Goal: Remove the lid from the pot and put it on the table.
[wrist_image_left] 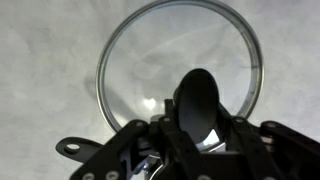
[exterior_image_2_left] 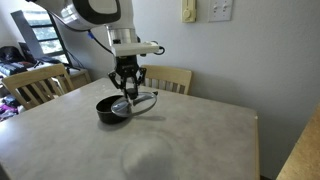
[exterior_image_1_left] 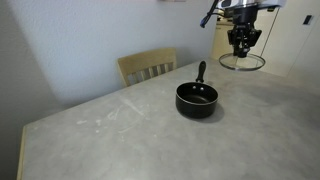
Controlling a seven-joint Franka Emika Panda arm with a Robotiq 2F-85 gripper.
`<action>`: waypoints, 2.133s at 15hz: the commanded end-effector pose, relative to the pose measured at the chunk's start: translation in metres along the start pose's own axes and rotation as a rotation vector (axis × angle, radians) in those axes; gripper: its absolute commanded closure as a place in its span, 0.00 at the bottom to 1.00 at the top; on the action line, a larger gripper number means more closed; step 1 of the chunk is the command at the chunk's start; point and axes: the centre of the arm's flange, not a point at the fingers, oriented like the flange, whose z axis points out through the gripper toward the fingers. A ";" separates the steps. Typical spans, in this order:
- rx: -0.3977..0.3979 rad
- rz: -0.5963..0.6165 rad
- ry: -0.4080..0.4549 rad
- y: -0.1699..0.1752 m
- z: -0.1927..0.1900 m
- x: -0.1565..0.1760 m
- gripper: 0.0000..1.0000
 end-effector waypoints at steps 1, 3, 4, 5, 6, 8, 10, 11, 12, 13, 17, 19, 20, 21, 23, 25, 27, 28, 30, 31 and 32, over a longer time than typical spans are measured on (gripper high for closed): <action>-0.036 -0.080 -0.009 0.004 0.007 -0.039 0.86; -0.052 -0.098 -0.003 0.009 0.016 -0.053 0.86; -0.059 -0.106 0.002 0.013 0.022 -0.059 0.86; -0.065 -0.114 0.006 0.017 0.028 -0.063 0.86; -0.072 -0.119 0.009 0.019 0.035 -0.067 0.86; -0.075 -0.131 0.015 0.025 0.049 -0.073 0.86; -0.071 -0.149 0.018 0.029 0.064 -0.077 0.86; -0.067 -0.160 0.023 0.031 0.071 -0.078 0.86; -0.065 -0.168 0.023 0.033 0.078 -0.079 0.86; -0.061 -0.172 0.025 0.034 0.084 -0.079 0.86; -0.038 -0.179 0.030 0.039 0.108 -0.080 0.86; -0.026 -0.183 0.031 0.041 0.118 -0.079 0.86; -0.020 -0.187 0.032 0.042 0.123 -0.079 0.86; -0.014 -0.191 0.032 0.044 0.127 -0.078 0.86; -0.003 -0.201 0.034 0.045 0.135 -0.077 0.86; 0.008 -0.211 0.039 0.047 0.143 -0.075 0.86; 0.016 -0.220 0.040 0.048 0.149 -0.074 0.86; 0.020 -0.224 0.041 0.049 0.152 -0.074 0.86; 0.027 -0.230 0.043 0.050 0.157 -0.073 0.86; 0.028 -0.233 0.044 0.050 0.159 -0.073 0.86; 0.030 -0.235 0.045 0.051 0.160 -0.073 0.86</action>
